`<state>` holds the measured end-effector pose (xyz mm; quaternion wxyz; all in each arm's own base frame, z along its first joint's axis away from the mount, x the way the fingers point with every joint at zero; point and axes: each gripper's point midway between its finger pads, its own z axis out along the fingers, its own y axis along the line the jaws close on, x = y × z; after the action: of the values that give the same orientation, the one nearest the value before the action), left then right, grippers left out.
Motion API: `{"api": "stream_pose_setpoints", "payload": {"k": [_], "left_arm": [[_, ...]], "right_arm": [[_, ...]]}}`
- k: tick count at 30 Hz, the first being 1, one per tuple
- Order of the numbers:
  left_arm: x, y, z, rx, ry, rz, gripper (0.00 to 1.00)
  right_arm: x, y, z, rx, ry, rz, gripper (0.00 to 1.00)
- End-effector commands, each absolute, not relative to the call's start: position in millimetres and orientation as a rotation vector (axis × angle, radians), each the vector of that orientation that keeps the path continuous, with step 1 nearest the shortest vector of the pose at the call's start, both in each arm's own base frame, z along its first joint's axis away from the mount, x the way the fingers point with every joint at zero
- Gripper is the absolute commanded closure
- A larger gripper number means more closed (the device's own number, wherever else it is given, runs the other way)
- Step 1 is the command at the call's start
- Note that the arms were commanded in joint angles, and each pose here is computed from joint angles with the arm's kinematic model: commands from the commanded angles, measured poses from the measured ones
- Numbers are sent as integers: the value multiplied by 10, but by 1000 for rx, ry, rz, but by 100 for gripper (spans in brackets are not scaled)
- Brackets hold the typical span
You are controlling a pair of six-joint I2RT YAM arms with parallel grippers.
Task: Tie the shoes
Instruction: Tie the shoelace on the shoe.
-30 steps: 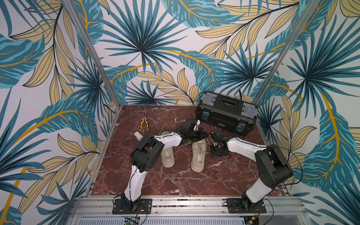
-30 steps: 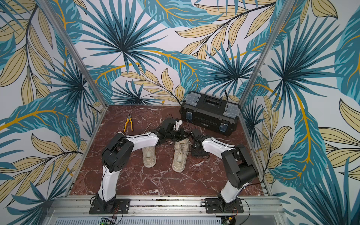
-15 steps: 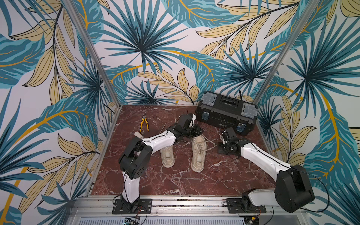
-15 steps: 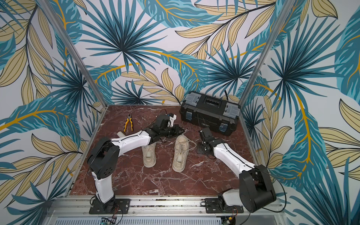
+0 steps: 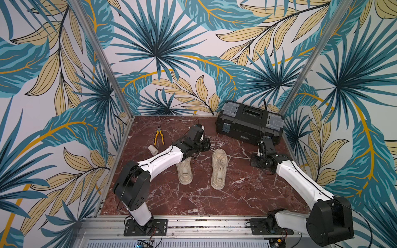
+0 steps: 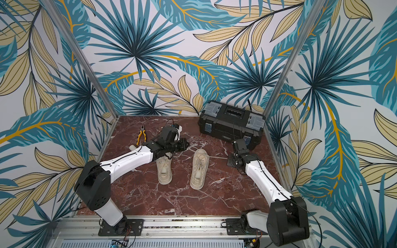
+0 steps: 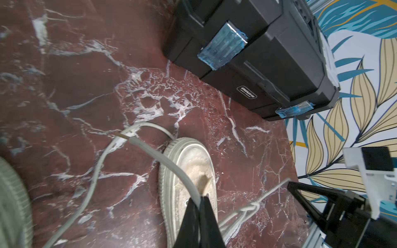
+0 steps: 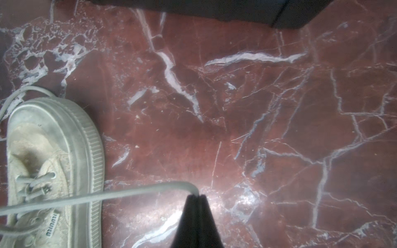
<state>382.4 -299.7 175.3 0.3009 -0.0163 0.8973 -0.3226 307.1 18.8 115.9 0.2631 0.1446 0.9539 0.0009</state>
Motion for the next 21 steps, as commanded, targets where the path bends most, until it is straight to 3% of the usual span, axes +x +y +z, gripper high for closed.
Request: {"api": "stream_pose_setpoints", "payload": {"k": [1,21], "left_arm": [[3732,-2744,1637,-57,2417,-764,100],[3474,-1848,1257,-262,2506,-630,100]], "right_arm": [[3012,-15,1203,439,2561,-72,100],[2855,-410,761,620,2618,-166,100]]}}
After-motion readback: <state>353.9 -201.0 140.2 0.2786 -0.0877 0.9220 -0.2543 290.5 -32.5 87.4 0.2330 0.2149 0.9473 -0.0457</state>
